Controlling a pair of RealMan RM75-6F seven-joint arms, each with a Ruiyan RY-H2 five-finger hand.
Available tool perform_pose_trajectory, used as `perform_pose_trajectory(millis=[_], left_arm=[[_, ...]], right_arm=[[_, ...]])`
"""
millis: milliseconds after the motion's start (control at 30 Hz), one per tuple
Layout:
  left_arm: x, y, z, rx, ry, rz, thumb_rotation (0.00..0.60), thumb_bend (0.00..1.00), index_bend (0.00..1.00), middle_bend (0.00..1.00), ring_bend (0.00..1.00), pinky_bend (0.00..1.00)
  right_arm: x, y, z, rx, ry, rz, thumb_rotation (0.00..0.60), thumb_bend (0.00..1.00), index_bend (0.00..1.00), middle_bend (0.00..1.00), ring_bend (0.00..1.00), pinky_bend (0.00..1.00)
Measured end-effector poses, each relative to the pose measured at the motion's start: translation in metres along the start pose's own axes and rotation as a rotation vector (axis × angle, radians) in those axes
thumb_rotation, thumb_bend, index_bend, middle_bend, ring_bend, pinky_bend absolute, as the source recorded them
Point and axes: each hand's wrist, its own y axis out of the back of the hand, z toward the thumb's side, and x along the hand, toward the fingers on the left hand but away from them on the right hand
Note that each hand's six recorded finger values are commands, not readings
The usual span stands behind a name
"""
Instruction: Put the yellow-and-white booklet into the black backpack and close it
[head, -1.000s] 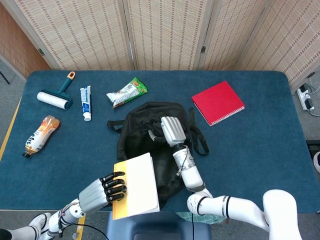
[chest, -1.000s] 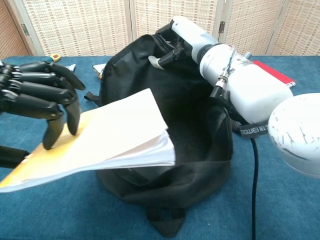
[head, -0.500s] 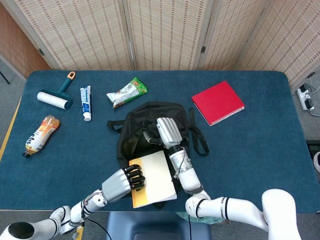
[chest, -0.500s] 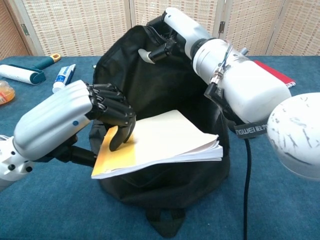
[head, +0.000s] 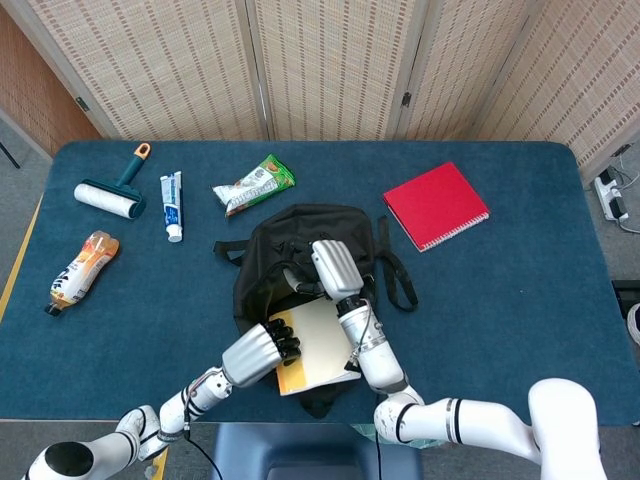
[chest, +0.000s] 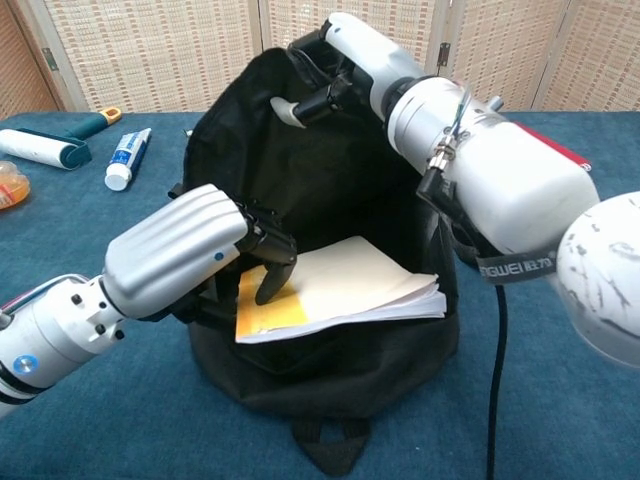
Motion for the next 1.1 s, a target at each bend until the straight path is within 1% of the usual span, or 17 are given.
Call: perform_pose_trajectory(millis=[267,633,867,933,1000,1033,1100], left_arm=[[0.005,-0.009,-0.028,0.09,0.092,-0.045,0.6,0.47,0.74,0.71,0.57,0.55],[0.021,-0.025,-0.04,0.232,0.138,-0.128,0.6,0.47,0.74,0.71,0.57,0.55],[0.028,-0.028,-0.058,0.291,0.222,-0.171,0.6,0.47,0.73,0.71,0.57,0.54],[0.029,-0.029,-0.061,0.294,0.25,-0.186,0.6,0.47,0.72,0.71,0.57,0.53],[0.031,-0.03,-0.062,0.293,0.279,-0.193,0.6,0.46,0.71,0.7,0.57,0.53],[0.031,-0.03,-0.063,0.297,0.289,-0.196,0.6,0.43,0.68,0.69,0.56,0.53],[0.031,-0.03,-0.064,0.313,0.309,-0.206,0.6,0.35,0.59,0.64,0.54,0.52]], right_arm=[[0.009,0.0,0.009,-0.033,0.022,0.013,0.6,0.86,0.8,0.46,0.4,0.26],[0.017,-0.004,0.018,-0.04,0.042,0.027,0.6,0.86,0.8,0.46,0.41,0.26],[0.02,-0.004,0.015,-0.039,0.036,0.029,0.6,0.86,0.8,0.46,0.41,0.26],[0.021,-0.005,0.014,-0.037,0.034,0.031,0.6,0.86,0.8,0.46,0.41,0.26],[0.022,-0.006,0.012,-0.035,0.032,0.033,0.6,0.86,0.8,0.46,0.41,0.26],[0.022,-0.006,0.012,-0.034,0.032,0.033,0.6,0.86,0.8,0.46,0.41,0.26],[0.022,-0.005,0.011,-0.034,0.031,0.03,0.6,0.86,0.8,0.46,0.41,0.26]])
